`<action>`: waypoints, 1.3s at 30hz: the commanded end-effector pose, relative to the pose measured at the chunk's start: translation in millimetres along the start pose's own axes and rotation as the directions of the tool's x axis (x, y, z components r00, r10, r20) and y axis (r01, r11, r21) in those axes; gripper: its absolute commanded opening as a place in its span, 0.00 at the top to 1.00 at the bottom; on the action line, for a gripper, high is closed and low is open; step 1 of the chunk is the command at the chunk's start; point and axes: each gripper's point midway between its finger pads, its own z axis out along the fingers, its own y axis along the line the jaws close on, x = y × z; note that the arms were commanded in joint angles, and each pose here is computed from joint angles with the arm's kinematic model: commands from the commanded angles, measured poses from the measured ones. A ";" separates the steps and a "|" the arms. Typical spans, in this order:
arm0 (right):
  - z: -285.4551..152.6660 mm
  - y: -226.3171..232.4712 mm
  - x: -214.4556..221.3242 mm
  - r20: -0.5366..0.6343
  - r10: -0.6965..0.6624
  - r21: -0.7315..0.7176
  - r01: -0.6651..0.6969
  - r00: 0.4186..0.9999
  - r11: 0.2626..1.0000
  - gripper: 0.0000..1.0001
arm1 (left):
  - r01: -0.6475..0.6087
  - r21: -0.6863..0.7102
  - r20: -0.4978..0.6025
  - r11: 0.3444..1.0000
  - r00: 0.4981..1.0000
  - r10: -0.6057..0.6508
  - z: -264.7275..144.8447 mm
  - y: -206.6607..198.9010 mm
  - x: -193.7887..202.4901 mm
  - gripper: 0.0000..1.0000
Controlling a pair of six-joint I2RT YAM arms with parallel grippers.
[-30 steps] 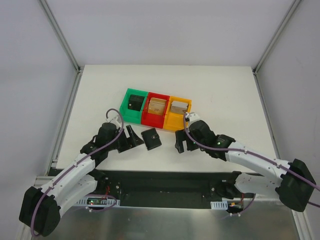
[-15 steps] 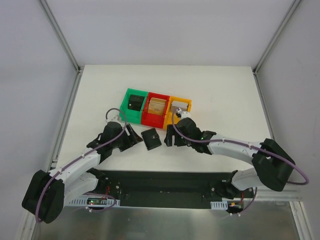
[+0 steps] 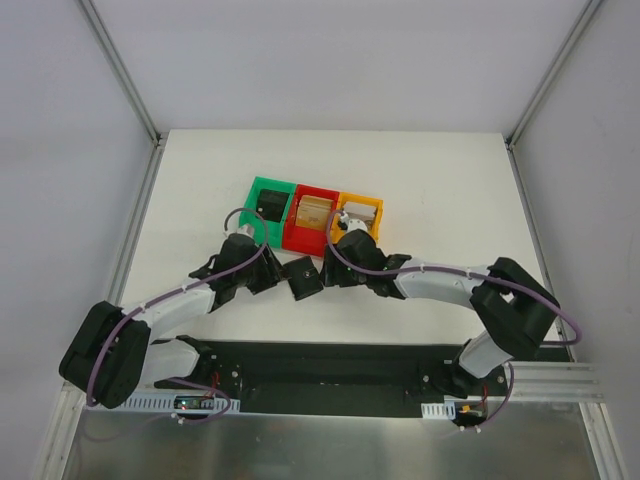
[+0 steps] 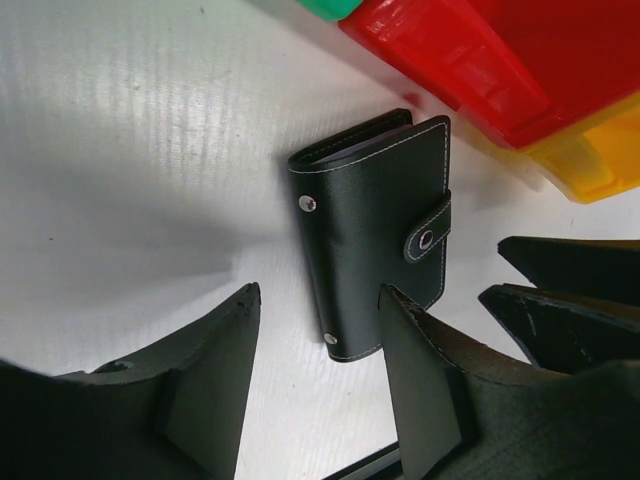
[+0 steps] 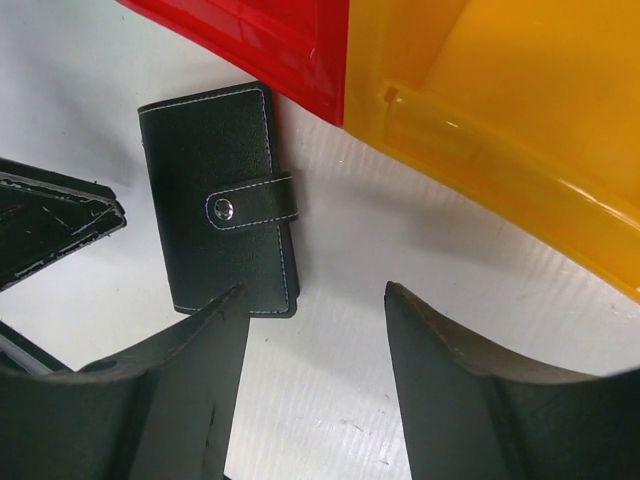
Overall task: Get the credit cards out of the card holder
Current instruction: Move the card holder to the center of the board.
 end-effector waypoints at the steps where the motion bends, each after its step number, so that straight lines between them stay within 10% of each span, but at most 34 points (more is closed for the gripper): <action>1: 6.6 22.1 -8.3 0.005 -0.004 -0.060 0.004 1.000 0.998 0.42 | -0.034 0.053 0.003 0.998 0.999 0.034 3.4 -21.4 -4.8 0.51; 39: 7.8 27.9 51.4 -0.132 -0.081 -0.131 0.064 0.988 0.989 0.66 | -0.133 0.154 -0.170 0.979 0.973 0.159 19.1 -26.5 49.2 0.70</action>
